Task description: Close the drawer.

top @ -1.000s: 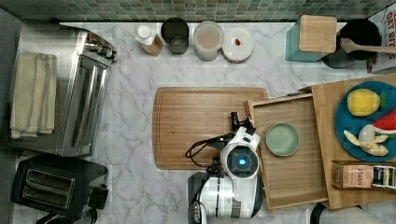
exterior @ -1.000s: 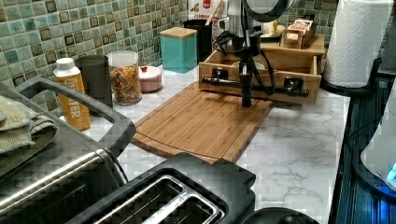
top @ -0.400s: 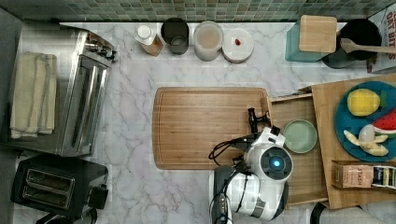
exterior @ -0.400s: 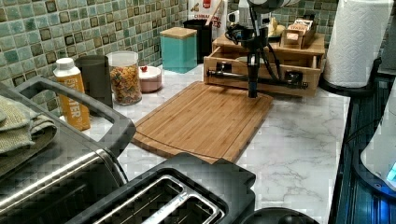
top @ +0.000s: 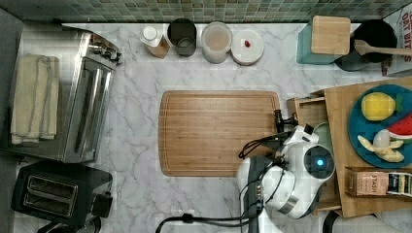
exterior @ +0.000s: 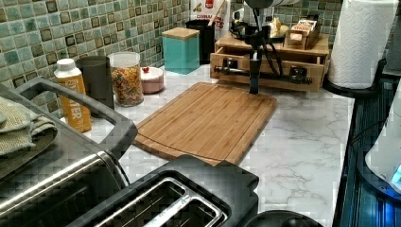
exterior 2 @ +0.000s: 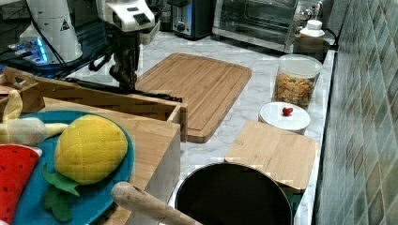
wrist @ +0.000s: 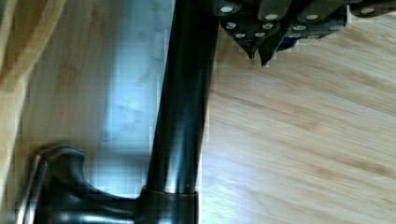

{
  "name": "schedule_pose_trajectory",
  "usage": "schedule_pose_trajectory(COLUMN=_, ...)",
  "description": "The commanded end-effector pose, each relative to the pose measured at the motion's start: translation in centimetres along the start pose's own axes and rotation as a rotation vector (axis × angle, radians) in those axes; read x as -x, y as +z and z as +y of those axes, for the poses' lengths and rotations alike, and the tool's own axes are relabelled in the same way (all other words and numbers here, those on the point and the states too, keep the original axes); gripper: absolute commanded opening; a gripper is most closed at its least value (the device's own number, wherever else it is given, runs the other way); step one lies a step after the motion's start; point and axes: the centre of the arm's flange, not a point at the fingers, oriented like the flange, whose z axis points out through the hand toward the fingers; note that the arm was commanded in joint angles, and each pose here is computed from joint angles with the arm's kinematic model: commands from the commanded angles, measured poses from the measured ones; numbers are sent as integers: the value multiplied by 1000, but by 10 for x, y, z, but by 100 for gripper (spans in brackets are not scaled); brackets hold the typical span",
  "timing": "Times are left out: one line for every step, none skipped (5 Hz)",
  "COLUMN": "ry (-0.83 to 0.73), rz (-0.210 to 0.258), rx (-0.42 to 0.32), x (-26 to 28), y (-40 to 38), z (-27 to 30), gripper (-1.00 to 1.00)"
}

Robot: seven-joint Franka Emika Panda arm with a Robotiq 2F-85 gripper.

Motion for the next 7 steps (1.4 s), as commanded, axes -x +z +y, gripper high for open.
schedule_pose_trajectory(ry=67, rz=198, rx=190, x=26, y=-110, z=166, gripper=-100)
schedule_pose_trajectory(ry=88, rz=229, rx=243, x=30, y=-117, z=184, gripper=-100)
schedule_pose_trajectory(ry=114, rz=197, rx=279, x=26, y=-115, z=196, gripper=-100)
schedule_pose_trajectory(ry=170, rz=199, rx=352, x=33, y=-126, z=196, gripper=-100)
schedule_pose_trajectory(ry=166, rz=147, rx=308, x=37, y=-149, z=192, gripper=-100)
schedule_pose_trajectory(ry=166, rz=147, rx=307, x=37, y=-149, z=192, gripper=-100)
schedule_pose_trajectory(ry=165, rz=147, rx=307, x=37, y=-149, z=192, gripper=-100)
